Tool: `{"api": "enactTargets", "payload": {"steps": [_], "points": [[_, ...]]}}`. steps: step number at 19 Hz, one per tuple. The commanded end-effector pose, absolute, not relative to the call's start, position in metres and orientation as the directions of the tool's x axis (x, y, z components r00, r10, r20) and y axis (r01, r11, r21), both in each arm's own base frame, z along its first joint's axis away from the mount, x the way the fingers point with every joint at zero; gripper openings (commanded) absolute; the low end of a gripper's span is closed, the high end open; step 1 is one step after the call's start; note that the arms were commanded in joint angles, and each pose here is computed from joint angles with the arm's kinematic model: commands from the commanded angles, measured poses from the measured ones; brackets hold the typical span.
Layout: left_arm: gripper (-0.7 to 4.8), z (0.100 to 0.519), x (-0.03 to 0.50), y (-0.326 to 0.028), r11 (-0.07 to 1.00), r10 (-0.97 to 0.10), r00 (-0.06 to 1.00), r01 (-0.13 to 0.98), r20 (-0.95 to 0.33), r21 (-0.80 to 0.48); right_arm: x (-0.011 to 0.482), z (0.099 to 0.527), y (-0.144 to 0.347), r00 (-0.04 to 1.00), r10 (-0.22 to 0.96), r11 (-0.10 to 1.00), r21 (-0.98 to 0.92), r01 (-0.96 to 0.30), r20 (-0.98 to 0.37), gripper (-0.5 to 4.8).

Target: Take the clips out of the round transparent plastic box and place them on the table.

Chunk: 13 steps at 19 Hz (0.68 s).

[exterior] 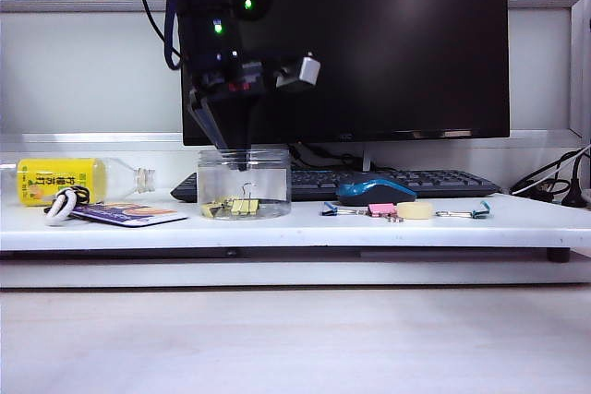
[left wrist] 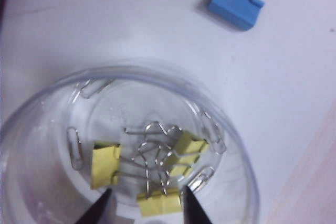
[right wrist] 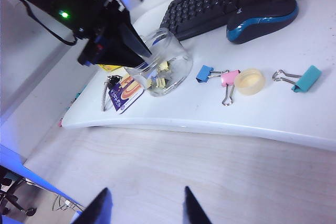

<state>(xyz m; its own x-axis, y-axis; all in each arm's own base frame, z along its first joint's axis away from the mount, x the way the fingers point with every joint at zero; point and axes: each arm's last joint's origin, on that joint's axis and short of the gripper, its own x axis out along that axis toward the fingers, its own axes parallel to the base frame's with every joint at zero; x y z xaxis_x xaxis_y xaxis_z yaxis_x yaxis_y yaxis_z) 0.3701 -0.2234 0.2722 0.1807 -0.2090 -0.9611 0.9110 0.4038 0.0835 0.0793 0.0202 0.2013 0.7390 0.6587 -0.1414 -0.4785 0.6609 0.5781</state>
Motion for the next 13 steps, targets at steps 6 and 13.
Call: {"api": "enactTargets", "payload": {"steps": [6,13], "points": [[1.75,0.2738,0.3702,-0.2264,0.383,-0.279,0.154,0.923,-0.948,0.037,0.0794,0.2037,0.0200,0.747,0.652,0.670,0.562,-0.486,-0.130,1.76],[1.74,0.2720,0.3712,-0.2264,0.384,-0.275,0.154,0.923,-0.949,0.038,0.0794,0.2036,0.0200,0.747,0.652,0.669,0.562,-0.486,-0.131,1.76]]}}
